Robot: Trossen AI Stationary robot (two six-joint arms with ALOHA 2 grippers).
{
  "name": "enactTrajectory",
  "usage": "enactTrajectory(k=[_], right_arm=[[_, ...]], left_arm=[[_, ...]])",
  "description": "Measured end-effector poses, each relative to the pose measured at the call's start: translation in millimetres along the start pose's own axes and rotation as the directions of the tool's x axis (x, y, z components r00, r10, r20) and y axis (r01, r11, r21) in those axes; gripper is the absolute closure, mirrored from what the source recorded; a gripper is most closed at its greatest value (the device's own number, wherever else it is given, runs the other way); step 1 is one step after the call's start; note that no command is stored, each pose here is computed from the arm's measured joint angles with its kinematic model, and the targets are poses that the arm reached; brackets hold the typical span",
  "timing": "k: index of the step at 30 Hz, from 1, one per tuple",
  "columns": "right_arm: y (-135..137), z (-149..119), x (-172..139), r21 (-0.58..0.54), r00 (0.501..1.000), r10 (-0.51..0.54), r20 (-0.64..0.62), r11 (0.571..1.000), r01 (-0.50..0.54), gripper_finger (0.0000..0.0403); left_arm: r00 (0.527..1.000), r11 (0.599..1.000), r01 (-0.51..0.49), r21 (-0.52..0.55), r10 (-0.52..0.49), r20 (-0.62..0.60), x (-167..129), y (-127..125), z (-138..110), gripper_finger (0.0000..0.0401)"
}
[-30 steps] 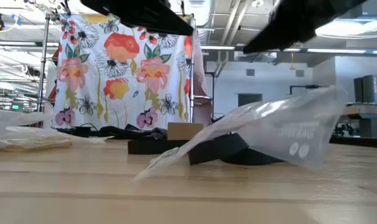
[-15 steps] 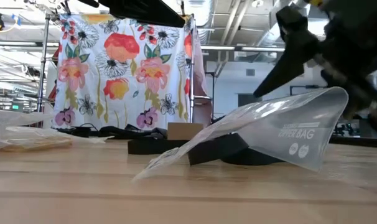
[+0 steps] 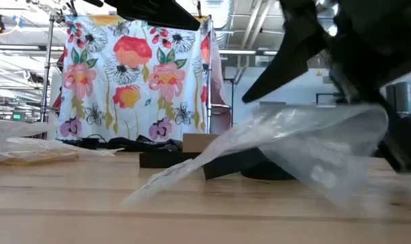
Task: Sort rubber bands
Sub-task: Open the transparent zip bag
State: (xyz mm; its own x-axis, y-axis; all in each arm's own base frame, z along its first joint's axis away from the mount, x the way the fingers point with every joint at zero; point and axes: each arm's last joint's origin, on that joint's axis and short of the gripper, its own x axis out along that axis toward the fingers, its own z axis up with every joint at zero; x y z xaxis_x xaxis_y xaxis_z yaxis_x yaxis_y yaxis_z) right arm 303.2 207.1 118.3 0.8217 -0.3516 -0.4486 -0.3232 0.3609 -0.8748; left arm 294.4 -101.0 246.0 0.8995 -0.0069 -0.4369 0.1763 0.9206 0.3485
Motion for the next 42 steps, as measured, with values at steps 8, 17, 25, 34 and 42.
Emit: enactTrajectory(k=[8,17,25,34,42], right_arm=[[-32,15,-26,0.005,0.980,-0.177,-0.095,0.984,0.178,0.0393],[-87,-12,-92,0.363,0.961,-0.238,-0.140,0.891,0.274,0.0402],[-81,-114,-126,0.824,0.903,-0.367,-0.222,0.424,0.375,0.0402],[-105,-139,-149,0.993,0.899,-0.424,0.112,0.069,-0.091,0.0403],[-110,-134,-136,0.965,0.782,-0.572,0.249,0.081,-0.248,0.0403]], left_arm=[[1.000,1.000,0.000,0.022,-0.001,0.020,0,-1,2,0.0281],[0.993,1.000,-0.011,-0.012,0.013,0.120,0,5,10,0.0281],[0.963,0.993,0.056,0.101,-0.080,0.256,5,12,-9,0.0281],[0.927,0.976,-0.070,0.206,-0.013,0.375,2,18,2,0.0281],[0.888,0.931,-0.174,0.321,0.007,0.460,25,-7,21,0.0281]])
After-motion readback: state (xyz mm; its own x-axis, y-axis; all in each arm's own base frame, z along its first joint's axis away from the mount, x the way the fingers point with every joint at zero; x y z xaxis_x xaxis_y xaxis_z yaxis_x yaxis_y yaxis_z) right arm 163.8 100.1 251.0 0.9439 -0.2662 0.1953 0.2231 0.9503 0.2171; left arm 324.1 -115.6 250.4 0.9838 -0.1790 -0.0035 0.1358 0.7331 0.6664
